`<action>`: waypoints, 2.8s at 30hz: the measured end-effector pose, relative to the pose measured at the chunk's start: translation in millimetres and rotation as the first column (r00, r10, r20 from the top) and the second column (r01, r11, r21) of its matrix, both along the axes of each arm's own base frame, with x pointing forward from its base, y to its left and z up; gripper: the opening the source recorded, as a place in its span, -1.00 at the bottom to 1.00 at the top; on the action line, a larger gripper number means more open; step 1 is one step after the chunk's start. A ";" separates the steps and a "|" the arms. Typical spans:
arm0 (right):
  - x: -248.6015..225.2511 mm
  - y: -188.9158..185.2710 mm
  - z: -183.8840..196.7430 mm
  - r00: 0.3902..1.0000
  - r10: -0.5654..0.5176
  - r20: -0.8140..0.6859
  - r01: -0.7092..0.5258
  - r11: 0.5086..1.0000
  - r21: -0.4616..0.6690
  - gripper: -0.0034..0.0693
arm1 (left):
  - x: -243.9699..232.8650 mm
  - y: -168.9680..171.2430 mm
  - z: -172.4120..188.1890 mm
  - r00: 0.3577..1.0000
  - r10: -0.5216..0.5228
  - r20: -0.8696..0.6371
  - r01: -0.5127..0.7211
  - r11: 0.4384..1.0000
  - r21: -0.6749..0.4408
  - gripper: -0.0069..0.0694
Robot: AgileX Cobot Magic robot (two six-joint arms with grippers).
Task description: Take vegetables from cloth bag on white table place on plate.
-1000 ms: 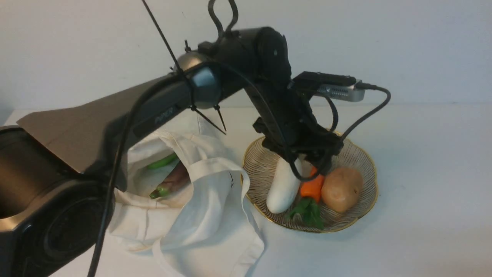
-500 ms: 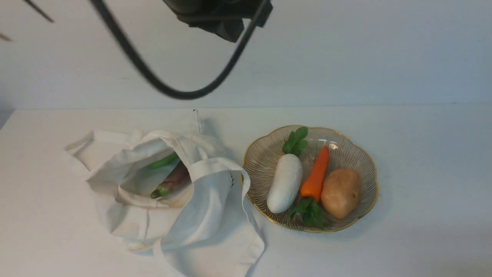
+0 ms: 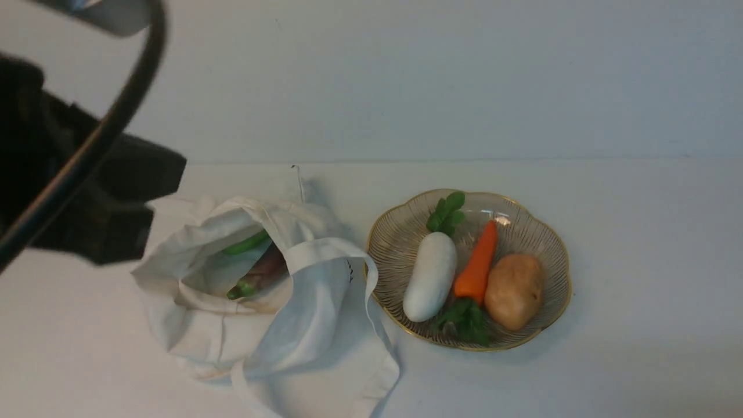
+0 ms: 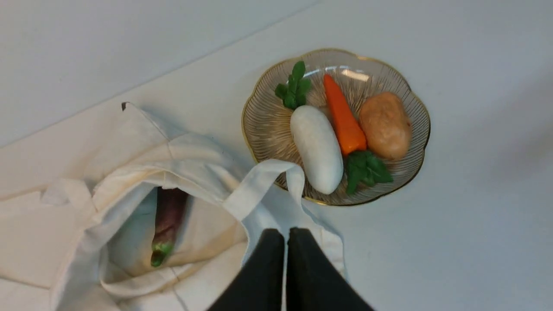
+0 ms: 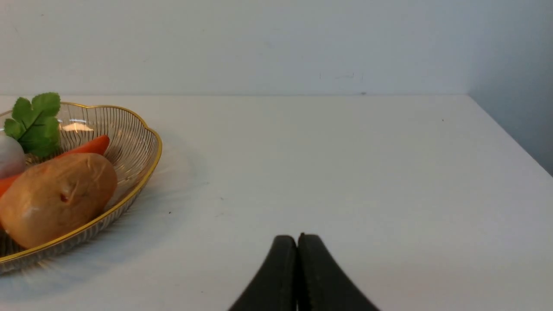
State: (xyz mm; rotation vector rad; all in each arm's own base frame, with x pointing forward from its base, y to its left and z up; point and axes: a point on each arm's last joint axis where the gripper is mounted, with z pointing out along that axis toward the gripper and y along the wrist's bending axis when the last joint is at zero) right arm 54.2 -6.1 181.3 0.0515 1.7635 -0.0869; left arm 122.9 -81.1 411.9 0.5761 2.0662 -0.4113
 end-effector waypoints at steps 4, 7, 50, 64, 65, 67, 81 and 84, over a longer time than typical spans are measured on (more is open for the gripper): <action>0.0 0.0 0.0 1.000 0.000 0.000 0.000 1.000 0.000 -0.93 | -30.4 15.8 -17.3 1.000 -0.007 0.012 0.007 0.999 -0.048 -0.83; 0.0 0.0 0.0 1.000 0.000 0.000 0.000 1.000 0.000 -0.93 | -47.1 25.9 -27.1 0.999 -0.012 0.040 0.014 0.998 -0.054 -0.83; 0.0 0.0 -0.1 1.000 0.000 -0.001 0.000 1.000 0.000 -0.93 | -70.2 77.4 -241.3 0.843 0.464 0.272 -0.475 0.880 -0.030 -0.83; 0.0 0.0 -0.1 1.000 0.000 -0.001 0.000 1.000 0.000 -0.93 | -70.2 77.3 -241.4 0.844 0.463 0.272 -0.474 0.880 -0.027 -0.83; 0.0 0.0 -0.1 1.000 0.000 -0.001 0.000 1.000 0.000 -0.93 | -70.2 77.3 -241.4 0.844 0.463 0.272 -0.474 0.880 -0.027 -0.83; 0.0 0.0 -0.1 1.000 0.000 -0.001 0.000 1.000 0.000 -0.93 | -70.2 77.3 -241.4 0.844 0.463 0.272 -0.474 0.880 -0.027 -0.83; 0.0 0.0 -0.1 1.000 0.000 -0.001 0.000 1.000 0.000 -0.93 | -70.2 77.3 -241.4 0.844 0.462 0.272 -0.474 0.880 -0.027 -0.83; 0.0 0.0 -0.1 1.000 0.000 -0.001 0.000 1.000 0.000 -0.93 | -70.2 77.3 -241.4 0.844 0.462 0.272 -0.474 0.880 -0.027 -0.83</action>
